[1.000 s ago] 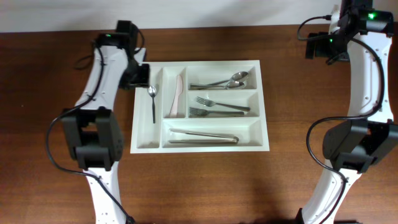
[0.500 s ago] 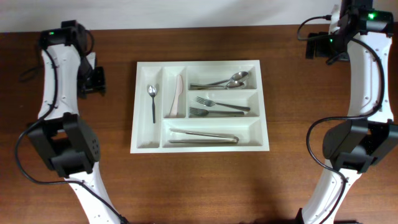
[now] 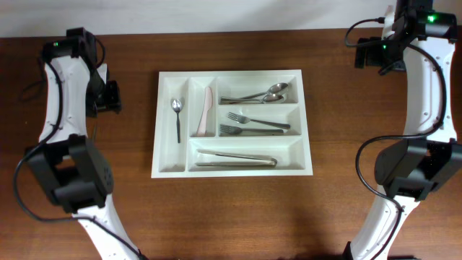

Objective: Pack container
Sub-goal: 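Move the left gripper to the second metal spoon at far left, then lower the left gripper onto the second spoon and grasp it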

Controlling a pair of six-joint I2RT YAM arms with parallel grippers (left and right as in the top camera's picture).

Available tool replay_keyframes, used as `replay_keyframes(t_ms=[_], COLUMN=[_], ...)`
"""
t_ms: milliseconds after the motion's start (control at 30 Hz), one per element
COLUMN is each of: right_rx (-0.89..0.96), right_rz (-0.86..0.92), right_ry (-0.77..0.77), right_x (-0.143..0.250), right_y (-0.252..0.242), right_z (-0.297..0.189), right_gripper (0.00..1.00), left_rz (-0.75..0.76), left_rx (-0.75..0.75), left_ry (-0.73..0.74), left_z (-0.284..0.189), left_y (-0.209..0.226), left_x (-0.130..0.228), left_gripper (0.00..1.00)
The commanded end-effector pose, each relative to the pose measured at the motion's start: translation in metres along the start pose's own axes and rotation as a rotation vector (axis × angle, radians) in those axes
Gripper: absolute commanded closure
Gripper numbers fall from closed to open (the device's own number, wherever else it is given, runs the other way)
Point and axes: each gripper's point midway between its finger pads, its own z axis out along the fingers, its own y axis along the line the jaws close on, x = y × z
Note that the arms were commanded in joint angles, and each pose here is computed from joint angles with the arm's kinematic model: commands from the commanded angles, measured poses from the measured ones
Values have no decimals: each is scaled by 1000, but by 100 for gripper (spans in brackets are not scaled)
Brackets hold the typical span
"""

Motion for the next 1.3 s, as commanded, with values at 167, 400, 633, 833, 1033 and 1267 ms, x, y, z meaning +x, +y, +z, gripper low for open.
replay_keyframes(t_ms=[167,400,633,833,1033,1267], right_rx=[10,10,10,10,10,10], right_rz=[8,8,8,8,8,8], right_ry=[3,3,3,3,3,3], right_x=[1,1,1,1,1,1], right_y=[0,0,0,0,0,0], right_z=[2,2,2,2,2,2], right_gripper=[1,1,1,1,1,1], left_rz=[-83,-463,-774,-844,-853,-844], left_rx=[-22,-5,111,205,243,277], left_ry=[-69,-65,-79,-165,-264,-312], left_z=[8,43,81,93,87,83], left_y=[32,53,59,73,83,83], left_x=[53,102,111,99,78,65], left_gripper=[42,43,44,44,45,54])
